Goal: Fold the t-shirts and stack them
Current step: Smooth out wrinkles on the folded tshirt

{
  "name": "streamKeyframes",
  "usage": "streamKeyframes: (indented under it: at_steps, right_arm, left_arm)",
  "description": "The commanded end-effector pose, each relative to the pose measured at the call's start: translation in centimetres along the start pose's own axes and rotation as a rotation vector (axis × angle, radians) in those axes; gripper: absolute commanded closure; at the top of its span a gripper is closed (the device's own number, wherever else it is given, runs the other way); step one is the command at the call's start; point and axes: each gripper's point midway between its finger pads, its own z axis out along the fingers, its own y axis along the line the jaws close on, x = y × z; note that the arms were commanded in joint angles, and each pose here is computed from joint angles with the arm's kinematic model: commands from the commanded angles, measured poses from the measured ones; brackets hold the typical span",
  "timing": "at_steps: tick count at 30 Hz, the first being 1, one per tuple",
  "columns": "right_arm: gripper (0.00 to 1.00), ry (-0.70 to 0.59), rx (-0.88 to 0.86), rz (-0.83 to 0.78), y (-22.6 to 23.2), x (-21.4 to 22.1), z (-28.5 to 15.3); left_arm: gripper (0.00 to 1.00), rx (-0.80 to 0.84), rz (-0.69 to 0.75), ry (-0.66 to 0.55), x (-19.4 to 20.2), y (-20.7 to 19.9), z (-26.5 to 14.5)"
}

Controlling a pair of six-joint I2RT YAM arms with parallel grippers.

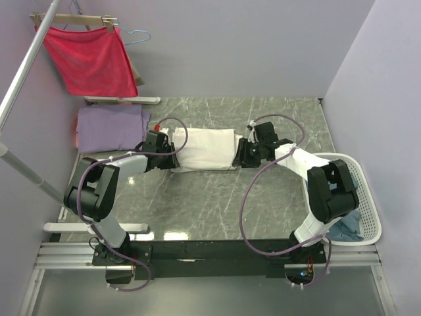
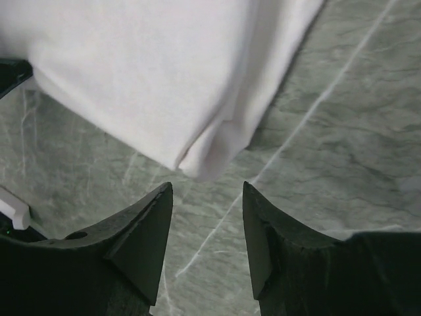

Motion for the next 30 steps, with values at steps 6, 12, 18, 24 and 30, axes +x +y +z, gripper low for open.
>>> streamKeyframes:
  at_steps: [6, 12, 18, 24, 30]
  right_arm:
    - [0.49, -0.004, -0.053, -0.045, 2.5, -0.2, 1.2]
    - [0.54, 0.012, -0.014, -0.045, 1.5, 0.1, 1.9]
    - [0.57, 0.003, 0.003, -0.063, 1.1, -0.3, 2.6]
    - [0.57, -0.003, 0.021, -0.08, 0.7, -1.1, 3.4]
    - [0.61, -0.015, 0.041, -0.084, 0.4, -1.8, 4.0]
  left_arm:
    - [0.71, 0.024, 0.009, 0.003, -0.3, -0.7, 0.2]
    - [0.72, 0.018, 0.013, 0.003, -0.3, -0.6, 0.1]
    - [0.73, 0.021, 0.011, 0.006, -0.2, -0.6, 0.3]
    - [0.74, 0.016, 0.013, 0.004, -0.2, -0.5, 0.2]
    - [0.75, 0.014, 0.013, 0.0, -0.3, -0.5, 0.2]
